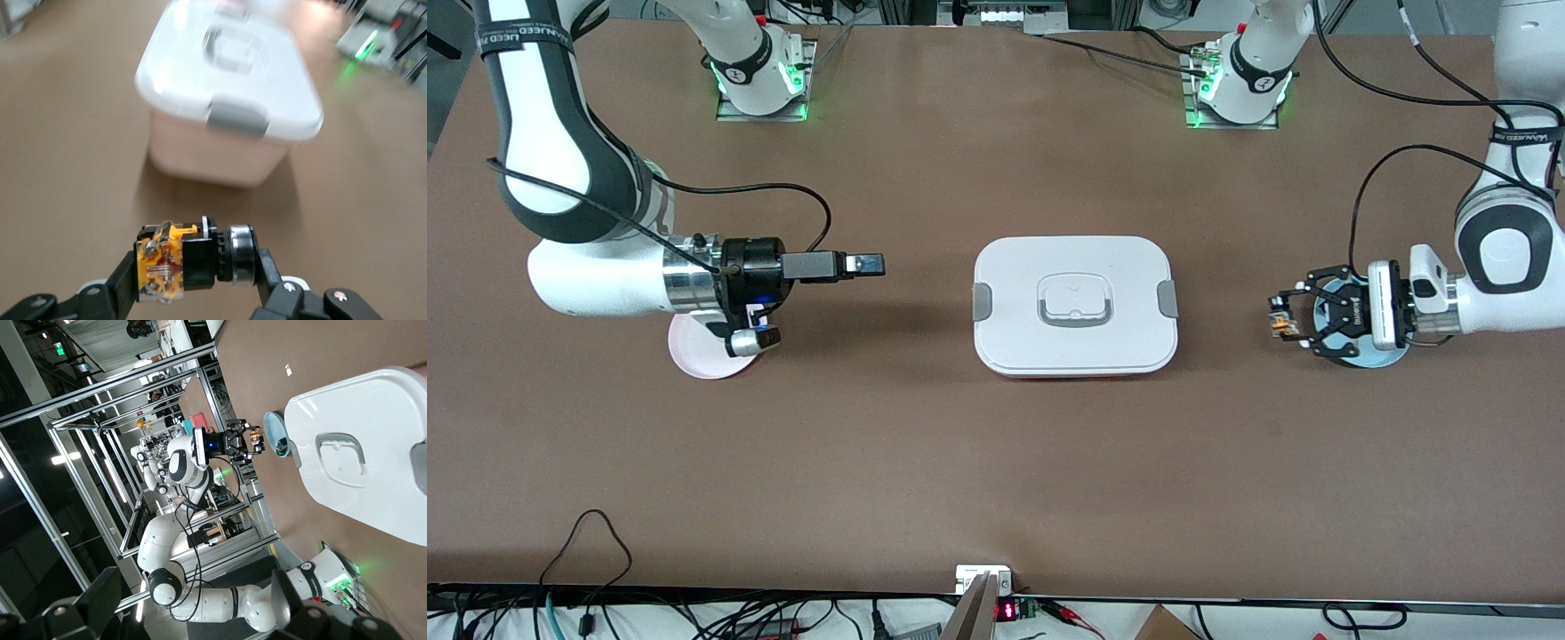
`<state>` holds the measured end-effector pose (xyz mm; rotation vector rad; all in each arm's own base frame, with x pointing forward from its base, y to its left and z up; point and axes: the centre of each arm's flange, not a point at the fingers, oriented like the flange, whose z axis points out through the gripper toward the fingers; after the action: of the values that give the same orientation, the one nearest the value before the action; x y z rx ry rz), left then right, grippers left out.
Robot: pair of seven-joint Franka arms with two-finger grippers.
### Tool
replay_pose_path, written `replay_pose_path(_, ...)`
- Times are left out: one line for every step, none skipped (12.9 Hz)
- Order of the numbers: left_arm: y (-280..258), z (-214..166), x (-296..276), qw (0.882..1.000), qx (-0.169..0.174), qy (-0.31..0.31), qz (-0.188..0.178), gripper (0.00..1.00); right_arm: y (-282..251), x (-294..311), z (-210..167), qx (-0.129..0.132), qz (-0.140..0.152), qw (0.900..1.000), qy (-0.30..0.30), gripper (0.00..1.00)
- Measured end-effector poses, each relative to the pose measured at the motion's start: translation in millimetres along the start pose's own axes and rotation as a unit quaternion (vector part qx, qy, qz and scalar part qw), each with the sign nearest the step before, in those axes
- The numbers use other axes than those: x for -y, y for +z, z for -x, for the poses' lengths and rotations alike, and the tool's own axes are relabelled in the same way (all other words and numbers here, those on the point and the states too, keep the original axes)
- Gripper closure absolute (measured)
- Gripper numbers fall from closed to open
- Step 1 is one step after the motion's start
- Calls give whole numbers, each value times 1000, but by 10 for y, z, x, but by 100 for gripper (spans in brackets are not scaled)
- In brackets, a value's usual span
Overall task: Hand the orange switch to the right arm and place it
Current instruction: 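Lift the orange switch with the left gripper while the right gripper rises, then carry the orange switch over the white box toward the right gripper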
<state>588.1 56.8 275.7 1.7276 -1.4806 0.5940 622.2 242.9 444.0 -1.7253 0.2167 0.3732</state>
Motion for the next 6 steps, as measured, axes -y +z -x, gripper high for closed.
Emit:
replay_pose_path(171,-202,-4,999,-29,16,16,26,18,1,-4,1,-7,1000,0,0)
replay_pose_path(369,-428,-11,997,-56,30,32,26,35,10,1,2,-9,1000,-1,0)
replay_pose_path(599,-700,-27,994,-84,43,47,26,65,14,10,4,-10,1000,-5,0)
replay_pose_path(819,-995,-55,990,-113,55,57,26,93,13,17,6,-9,1000,-8,0)
replay_pose_path(1018,-1288,-95,986,-143,62,63,26,115,0,15,7,-9,1000,-9,0)
replay_pose_path(1224,-1588,-148,980,-178,66,67,26,136,-20,7,8,-8,1000,-9,0)
